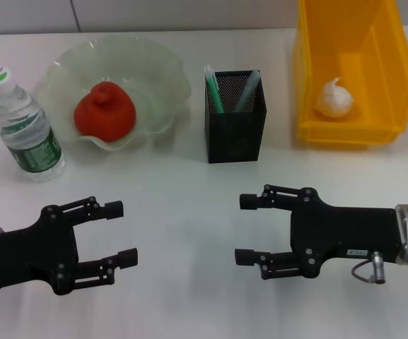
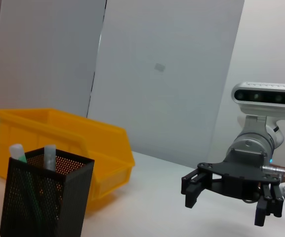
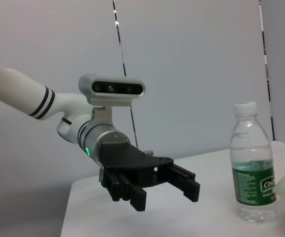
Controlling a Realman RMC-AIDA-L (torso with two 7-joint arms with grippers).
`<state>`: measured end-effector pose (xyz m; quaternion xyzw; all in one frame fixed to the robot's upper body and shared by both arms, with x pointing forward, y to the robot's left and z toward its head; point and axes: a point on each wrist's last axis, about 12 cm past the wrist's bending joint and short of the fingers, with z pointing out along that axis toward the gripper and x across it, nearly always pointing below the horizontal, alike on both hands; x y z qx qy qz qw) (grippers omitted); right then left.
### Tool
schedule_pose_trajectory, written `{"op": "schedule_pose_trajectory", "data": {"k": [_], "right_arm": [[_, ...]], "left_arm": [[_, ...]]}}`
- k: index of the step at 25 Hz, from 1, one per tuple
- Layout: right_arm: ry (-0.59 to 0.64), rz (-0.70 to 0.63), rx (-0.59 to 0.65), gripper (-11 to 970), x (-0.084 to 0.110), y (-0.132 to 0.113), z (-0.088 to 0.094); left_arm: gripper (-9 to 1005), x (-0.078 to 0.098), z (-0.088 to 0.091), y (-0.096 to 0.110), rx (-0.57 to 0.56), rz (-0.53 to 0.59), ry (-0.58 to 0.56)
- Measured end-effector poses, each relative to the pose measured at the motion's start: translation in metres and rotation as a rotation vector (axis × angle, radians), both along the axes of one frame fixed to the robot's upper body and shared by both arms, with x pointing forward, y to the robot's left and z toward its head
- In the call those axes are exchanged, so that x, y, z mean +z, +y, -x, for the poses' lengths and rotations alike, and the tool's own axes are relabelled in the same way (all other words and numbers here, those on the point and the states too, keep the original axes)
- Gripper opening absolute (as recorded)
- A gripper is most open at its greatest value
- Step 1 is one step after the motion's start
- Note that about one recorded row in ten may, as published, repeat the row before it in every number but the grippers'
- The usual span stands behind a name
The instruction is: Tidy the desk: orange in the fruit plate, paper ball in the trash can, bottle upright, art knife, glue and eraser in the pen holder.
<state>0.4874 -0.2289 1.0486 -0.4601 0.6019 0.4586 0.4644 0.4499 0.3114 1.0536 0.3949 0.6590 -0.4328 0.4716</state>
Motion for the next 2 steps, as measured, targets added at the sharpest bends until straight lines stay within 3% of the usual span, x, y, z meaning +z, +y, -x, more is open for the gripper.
{"op": "schedule_pose_trajectory", "data": {"k": [2], "right_arm": [[-0.003, -0.005, 0.0, 820, -0.0006, 0.0021, -0.0005]], "left_arm": [[784, -0.0008, 0.0011, 0.0, -0.001, -0.002, 0.003]]}}
